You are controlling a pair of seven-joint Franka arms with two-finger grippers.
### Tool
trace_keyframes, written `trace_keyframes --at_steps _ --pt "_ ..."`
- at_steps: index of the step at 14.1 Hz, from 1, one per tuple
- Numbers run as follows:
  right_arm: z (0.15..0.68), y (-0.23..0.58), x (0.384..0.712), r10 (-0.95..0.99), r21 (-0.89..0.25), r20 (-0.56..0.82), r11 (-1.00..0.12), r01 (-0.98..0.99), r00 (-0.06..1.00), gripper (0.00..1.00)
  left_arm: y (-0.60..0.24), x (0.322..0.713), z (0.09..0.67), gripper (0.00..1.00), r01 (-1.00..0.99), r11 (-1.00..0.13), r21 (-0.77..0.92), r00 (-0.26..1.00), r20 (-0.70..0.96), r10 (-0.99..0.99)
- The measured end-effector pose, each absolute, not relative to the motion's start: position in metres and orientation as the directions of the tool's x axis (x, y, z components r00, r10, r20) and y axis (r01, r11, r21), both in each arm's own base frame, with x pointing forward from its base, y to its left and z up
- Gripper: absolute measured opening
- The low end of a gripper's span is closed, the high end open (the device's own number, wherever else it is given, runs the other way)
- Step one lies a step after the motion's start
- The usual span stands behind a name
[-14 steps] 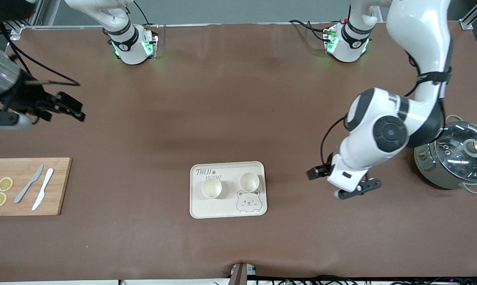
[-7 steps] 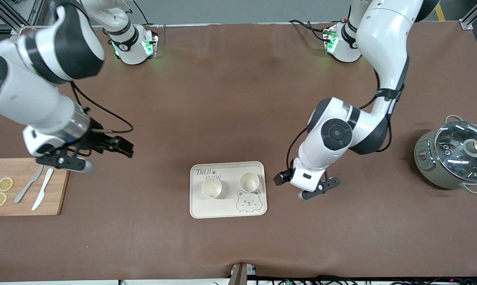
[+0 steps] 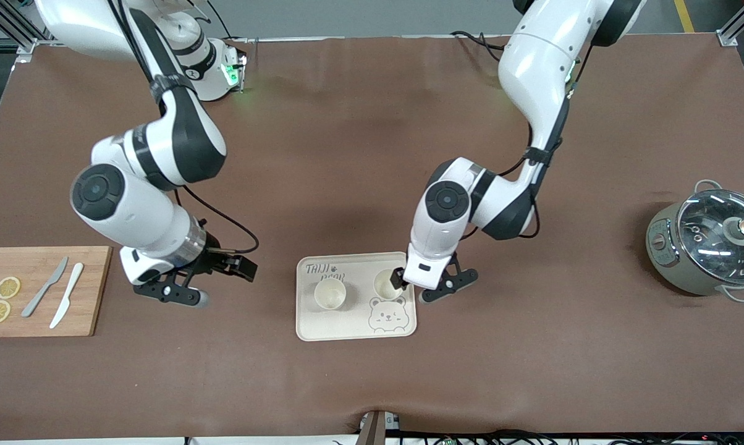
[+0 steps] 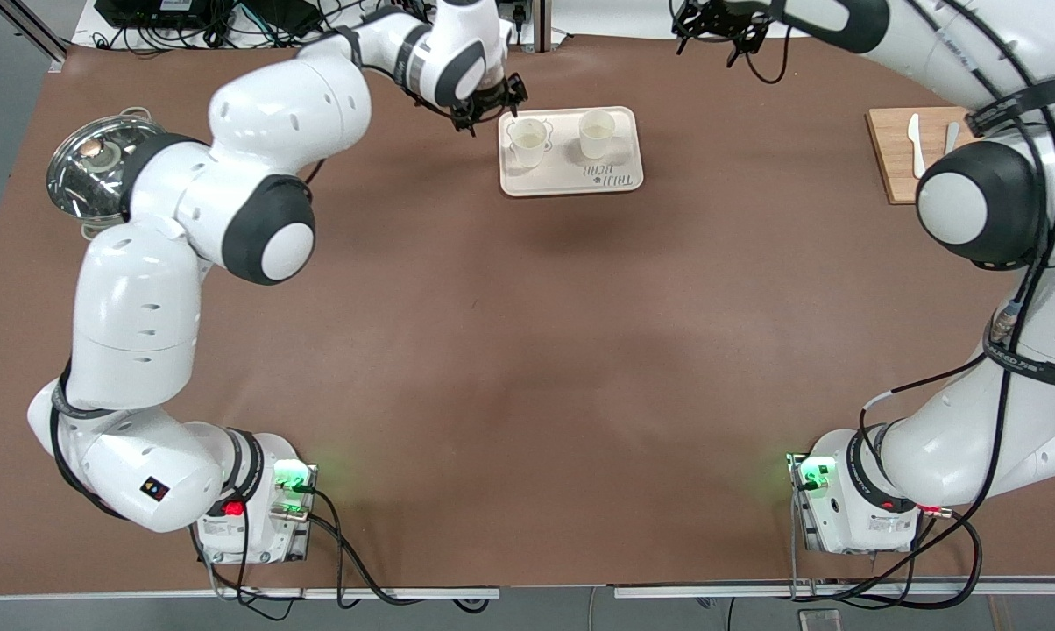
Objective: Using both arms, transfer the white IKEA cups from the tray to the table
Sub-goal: 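Reach the right gripper and the left gripper down toward the two cups, then close the right gripper and the left gripper on the white cups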
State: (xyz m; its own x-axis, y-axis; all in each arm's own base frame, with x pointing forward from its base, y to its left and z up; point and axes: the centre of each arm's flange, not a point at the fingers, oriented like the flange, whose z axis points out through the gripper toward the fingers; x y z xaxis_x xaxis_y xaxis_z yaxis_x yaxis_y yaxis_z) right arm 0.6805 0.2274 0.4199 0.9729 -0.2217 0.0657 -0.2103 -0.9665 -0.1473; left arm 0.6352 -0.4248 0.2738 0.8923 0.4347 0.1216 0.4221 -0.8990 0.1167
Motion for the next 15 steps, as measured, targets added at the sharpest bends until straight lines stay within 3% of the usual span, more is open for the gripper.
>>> trace_keyframes --at_steps 10,12,15 --pt "0.321 0.284 0.691 -0.260 -0.195 0.118 -0.952 -0.234 0.959 1.00 -0.457 0.614 0.235 1.00 0.426 -0.899 0.105 0.889 0.138 0.437" --pt "0.307 0.303 0.687 -0.268 -0.206 0.125 -0.949 -0.239 0.955 1.00 -0.458 0.614 0.234 0.95 0.438 -0.893 0.106 0.883 0.137 0.449" --pt "0.274 0.324 0.681 -0.259 -0.211 0.137 -0.951 -0.227 0.956 1.00 -0.458 0.616 0.236 0.65 0.462 -0.879 0.115 0.869 0.137 0.475"
